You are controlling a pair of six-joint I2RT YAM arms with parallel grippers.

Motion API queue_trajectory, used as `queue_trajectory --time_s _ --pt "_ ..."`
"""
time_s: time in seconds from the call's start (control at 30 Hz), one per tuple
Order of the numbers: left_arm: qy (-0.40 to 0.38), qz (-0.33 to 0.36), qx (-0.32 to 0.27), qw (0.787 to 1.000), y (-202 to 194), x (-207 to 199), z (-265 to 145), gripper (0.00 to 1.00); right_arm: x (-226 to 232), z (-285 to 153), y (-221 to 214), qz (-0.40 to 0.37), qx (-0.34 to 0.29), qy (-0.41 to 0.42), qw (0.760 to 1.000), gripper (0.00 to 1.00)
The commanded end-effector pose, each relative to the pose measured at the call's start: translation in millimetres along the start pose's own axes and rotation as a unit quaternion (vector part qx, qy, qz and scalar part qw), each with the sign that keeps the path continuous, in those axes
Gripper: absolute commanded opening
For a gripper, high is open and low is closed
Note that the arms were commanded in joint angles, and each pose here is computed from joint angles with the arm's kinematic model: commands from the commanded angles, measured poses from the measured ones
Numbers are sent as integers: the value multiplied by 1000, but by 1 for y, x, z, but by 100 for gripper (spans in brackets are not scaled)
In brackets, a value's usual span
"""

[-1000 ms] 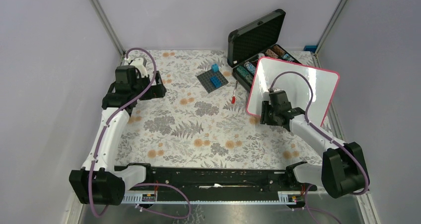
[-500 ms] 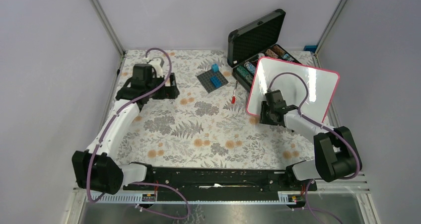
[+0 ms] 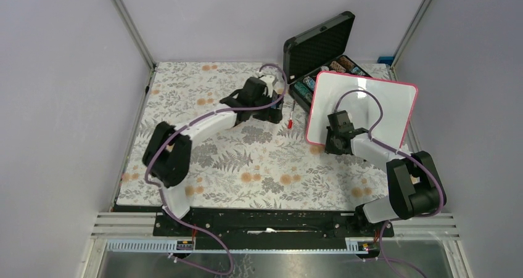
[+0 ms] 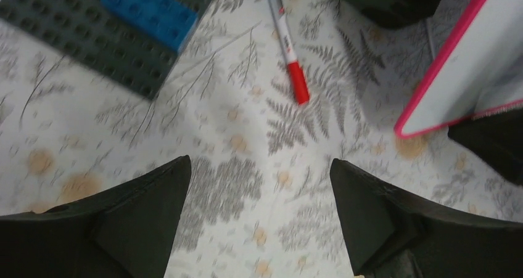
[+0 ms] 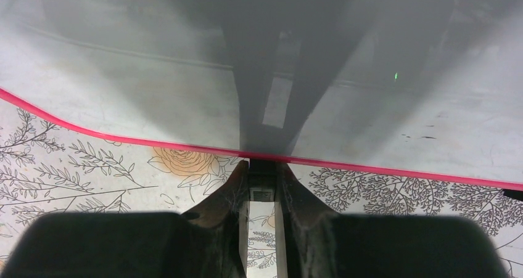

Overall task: Write a sentence on the whiteboard
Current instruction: Pick up the whiteboard marker from the center of the board.

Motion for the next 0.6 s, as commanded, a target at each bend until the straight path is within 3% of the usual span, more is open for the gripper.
queue_trajectory --time_s 0.0,0.1,0.57 --pt "32 -7 -82 996 58 -9 35 91 9 -4 15 2 -29 7 1000 0" --pt "46 -1 -79 996 60 -16 62 89 9 -5 15 3 -31 7 999 0" --pt "63 28 -33 997 38 -31 144 57 7 -8 14 9 -37 10 999 0"
Point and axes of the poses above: each gripper's point midway between its finger pads, its own z axis out along the fingers, its own x axis along the line the jaws close on, y = z × x, the point moved 3 cm from there along -z, back along the fingers, and after that the axes turned 14 degrees about z, right-handed, at the moved point
